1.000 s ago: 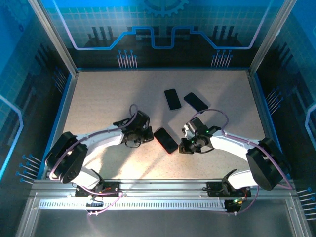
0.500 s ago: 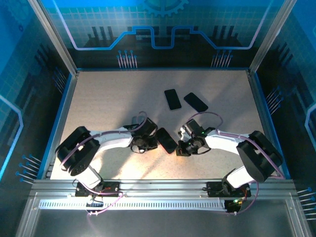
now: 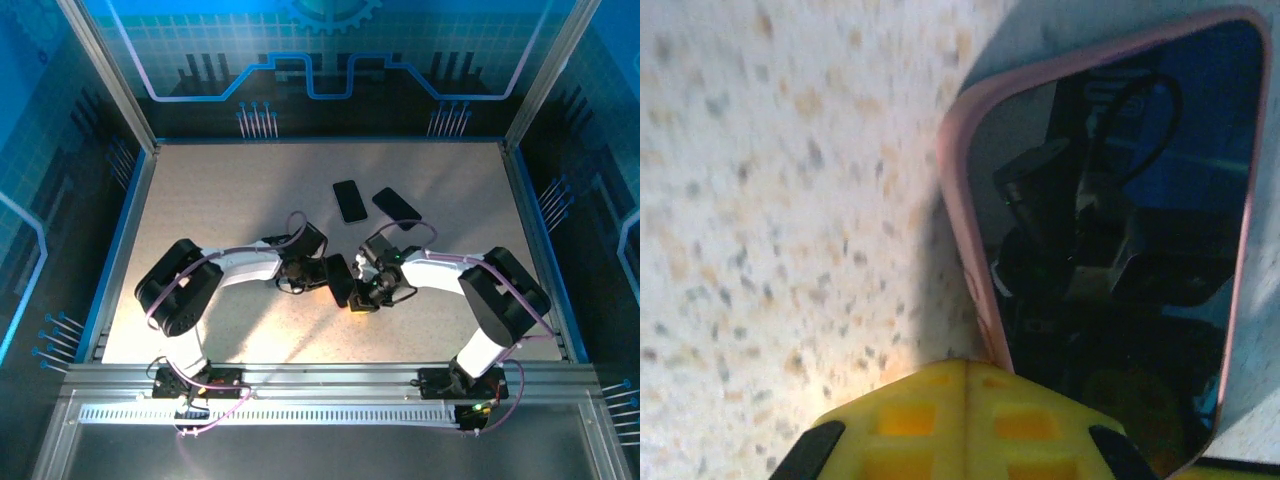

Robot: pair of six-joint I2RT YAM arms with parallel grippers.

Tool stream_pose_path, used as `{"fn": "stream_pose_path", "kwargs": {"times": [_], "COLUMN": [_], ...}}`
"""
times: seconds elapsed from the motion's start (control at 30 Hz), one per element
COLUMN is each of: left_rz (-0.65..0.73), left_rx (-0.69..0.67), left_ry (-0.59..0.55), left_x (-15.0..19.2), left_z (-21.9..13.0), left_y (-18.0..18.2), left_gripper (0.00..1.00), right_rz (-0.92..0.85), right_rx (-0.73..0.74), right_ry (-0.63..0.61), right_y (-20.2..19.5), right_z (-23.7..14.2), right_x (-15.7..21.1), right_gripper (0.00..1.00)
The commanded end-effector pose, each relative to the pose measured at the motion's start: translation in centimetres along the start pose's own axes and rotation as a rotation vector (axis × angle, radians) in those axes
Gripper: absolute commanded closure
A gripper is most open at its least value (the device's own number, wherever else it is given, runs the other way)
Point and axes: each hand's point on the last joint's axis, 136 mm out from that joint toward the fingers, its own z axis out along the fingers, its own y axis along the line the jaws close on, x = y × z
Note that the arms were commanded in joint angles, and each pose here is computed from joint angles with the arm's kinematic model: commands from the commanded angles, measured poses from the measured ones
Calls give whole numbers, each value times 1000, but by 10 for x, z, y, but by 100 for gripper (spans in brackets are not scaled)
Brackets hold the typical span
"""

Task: Put the phone into the phone case

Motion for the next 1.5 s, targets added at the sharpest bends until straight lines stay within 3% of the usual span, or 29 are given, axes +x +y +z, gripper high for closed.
{"fn": "stream_pose_path", "kwargs": {"times": [0.0, 0.43, 0.63, 0.8, 1.1, 1.47], "left_rz": [-5, -61, -87, -95, -109, -120], "left_rx": [2, 3, -6, -6, 2, 24], "left_ry": [-83, -109, -116, -125, -133, -118], "left_x": [-36, -75, -91, -97, -92, -87], "left_z": [1, 8, 10, 7, 3, 6], "left_y": [-3, -3, 0, 4, 13, 13], "left_gripper": [97, 97, 98, 98, 97, 97], "right_rz": [-75, -89, -91, -107, -59, -31], "right_rx": [6, -14, -12, -23, -52, -63], "right_ry": [-98, -164, -161, -173, -142, -97], "right_y": [11, 19, 20, 25, 15, 13], "right_z": [-3, -18, -17, -34, -43, -14], "right_x": [-46, -120, -135, -124, -69, -59], "right_gripper": [100, 100, 100, 100, 100, 100]}}
